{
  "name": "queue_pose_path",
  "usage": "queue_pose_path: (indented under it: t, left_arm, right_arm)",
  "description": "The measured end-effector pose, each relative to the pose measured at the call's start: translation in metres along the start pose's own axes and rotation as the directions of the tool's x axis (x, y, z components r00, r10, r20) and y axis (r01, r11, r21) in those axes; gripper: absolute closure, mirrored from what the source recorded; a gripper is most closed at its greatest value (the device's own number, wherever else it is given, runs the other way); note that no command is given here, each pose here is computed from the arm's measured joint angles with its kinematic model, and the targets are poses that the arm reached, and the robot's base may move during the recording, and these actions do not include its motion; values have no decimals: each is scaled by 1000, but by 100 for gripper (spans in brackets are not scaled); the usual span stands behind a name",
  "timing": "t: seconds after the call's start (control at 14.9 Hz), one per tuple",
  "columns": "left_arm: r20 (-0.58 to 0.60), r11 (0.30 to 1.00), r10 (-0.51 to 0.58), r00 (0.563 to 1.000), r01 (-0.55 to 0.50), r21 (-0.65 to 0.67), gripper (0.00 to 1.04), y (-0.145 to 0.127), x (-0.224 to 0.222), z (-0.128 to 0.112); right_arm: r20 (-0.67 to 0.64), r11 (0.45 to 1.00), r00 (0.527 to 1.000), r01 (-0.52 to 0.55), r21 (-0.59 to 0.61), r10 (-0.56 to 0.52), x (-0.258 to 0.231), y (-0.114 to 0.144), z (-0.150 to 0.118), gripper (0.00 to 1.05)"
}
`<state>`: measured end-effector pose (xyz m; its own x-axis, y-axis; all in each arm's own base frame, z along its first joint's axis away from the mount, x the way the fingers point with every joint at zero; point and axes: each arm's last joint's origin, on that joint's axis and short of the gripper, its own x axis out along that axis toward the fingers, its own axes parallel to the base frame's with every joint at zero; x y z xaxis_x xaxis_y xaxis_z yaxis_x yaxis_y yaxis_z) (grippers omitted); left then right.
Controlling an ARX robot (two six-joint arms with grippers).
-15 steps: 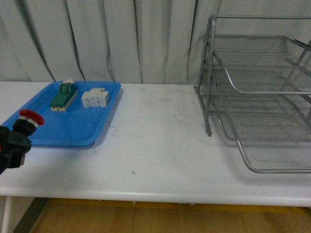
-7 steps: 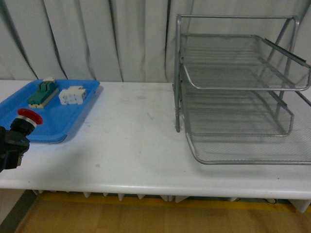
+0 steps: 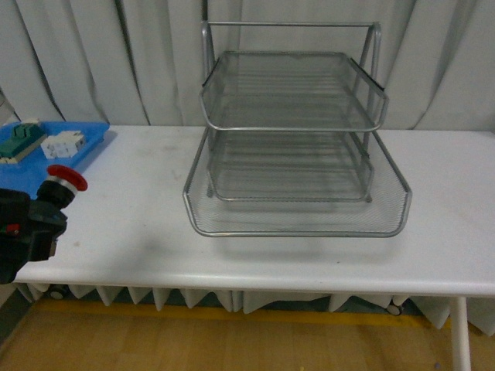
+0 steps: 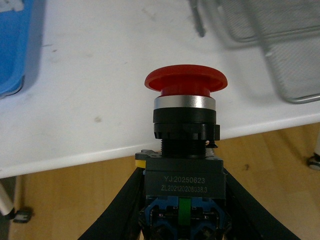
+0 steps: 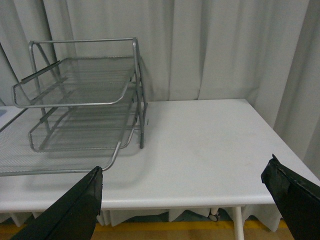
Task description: Place button on rack with both arms
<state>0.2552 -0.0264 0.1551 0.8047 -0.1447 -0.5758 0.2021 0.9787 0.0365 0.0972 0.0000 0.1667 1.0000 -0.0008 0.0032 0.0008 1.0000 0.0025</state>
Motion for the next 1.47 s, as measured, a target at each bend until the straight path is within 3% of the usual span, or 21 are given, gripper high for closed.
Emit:
queue_pose_path:
  t: [0.33, 0.47, 0.6, 0.74, 1.21, 1.47]
  left_arm:
    - [114, 994, -104, 988, 100, 35, 69, -45, 20, 60]
    - [118, 976, -209, 971, 199, 90, 69, -88, 36, 80]
    - [83, 949, -294, 952, 281, 141, 69, -128, 54, 89]
    - [18, 929, -340, 940, 333, 165, 69, -150, 72, 89]
    - [-85, 934, -294, 952, 305, 185, 69, -148, 142, 125]
    - [-143, 891, -318, 937, 347, 291, 69, -148, 162, 141]
  right_arm:
    - [1, 1000, 1000, 2, 0, -2, 0, 0, 0, 6]
    - [1, 1000, 1000, 1, 0, -1, 0, 0, 0, 6]
    - [1, 1000, 1000, 2, 0, -2, 0, 0, 0, 6]
    - [1, 1000, 1000, 1, 0, -1, 0, 0, 0, 6]
    - [1, 1000, 1000, 1, 0, -1, 0, 0, 0, 6]
    - [1, 1000, 1000, 1, 0, -1, 0, 0, 0, 6]
